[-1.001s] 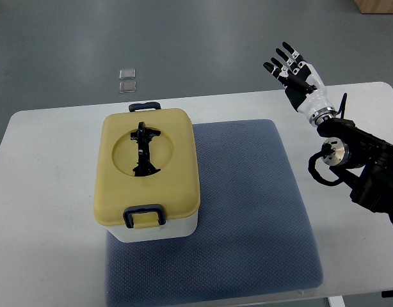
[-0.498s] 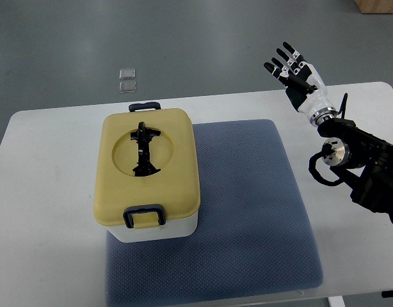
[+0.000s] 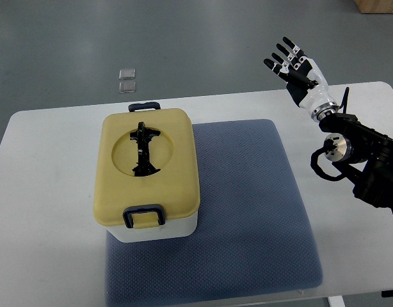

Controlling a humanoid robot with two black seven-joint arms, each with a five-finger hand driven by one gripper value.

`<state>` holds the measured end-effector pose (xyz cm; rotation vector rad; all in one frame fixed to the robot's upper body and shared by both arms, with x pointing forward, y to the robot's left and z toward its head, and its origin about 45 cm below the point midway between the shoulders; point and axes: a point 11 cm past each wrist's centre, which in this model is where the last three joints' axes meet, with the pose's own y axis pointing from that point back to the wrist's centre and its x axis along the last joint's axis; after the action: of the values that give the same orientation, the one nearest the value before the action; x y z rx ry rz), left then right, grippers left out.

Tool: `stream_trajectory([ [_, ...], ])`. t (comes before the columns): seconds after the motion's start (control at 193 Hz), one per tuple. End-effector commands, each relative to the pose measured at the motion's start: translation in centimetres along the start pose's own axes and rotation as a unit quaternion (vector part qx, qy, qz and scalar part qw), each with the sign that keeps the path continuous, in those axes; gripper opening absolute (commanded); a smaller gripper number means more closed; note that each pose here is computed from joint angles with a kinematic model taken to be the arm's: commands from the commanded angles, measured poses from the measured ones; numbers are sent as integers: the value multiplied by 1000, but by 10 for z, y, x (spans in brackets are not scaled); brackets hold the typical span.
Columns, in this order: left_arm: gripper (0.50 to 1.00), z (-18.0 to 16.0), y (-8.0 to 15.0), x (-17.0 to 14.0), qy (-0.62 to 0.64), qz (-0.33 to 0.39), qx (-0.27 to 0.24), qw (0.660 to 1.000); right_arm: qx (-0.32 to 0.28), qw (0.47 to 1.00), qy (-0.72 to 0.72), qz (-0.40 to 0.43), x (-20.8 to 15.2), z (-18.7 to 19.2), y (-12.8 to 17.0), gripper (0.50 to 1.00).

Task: Open white storage box with right hand

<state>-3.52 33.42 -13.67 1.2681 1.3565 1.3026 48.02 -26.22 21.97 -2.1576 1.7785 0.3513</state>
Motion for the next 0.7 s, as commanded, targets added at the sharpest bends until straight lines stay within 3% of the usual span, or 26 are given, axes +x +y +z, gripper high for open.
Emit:
stream_trajectory([
  [0.0,1000,0,0,0,0,0,0,1000,11,999,23,-25,-11,-16,-10,930],
  [0.187,1000,0,0,0,0,0,0,1000,32,980,150,-124,-60,-58,-38,930],
  [0.368,1000,0,0,0,0,0,0,1000,58,922,289,-252,-127,-110,-60,930],
  [0.477,1000,0,0,0,0,0,0,1000,60,865,365,-339,-178,-119,-59,930],
  [0.695,1000,0,0,0,0,0,0,1000,76,686,518,-506,-270,-113,-26,930],
])
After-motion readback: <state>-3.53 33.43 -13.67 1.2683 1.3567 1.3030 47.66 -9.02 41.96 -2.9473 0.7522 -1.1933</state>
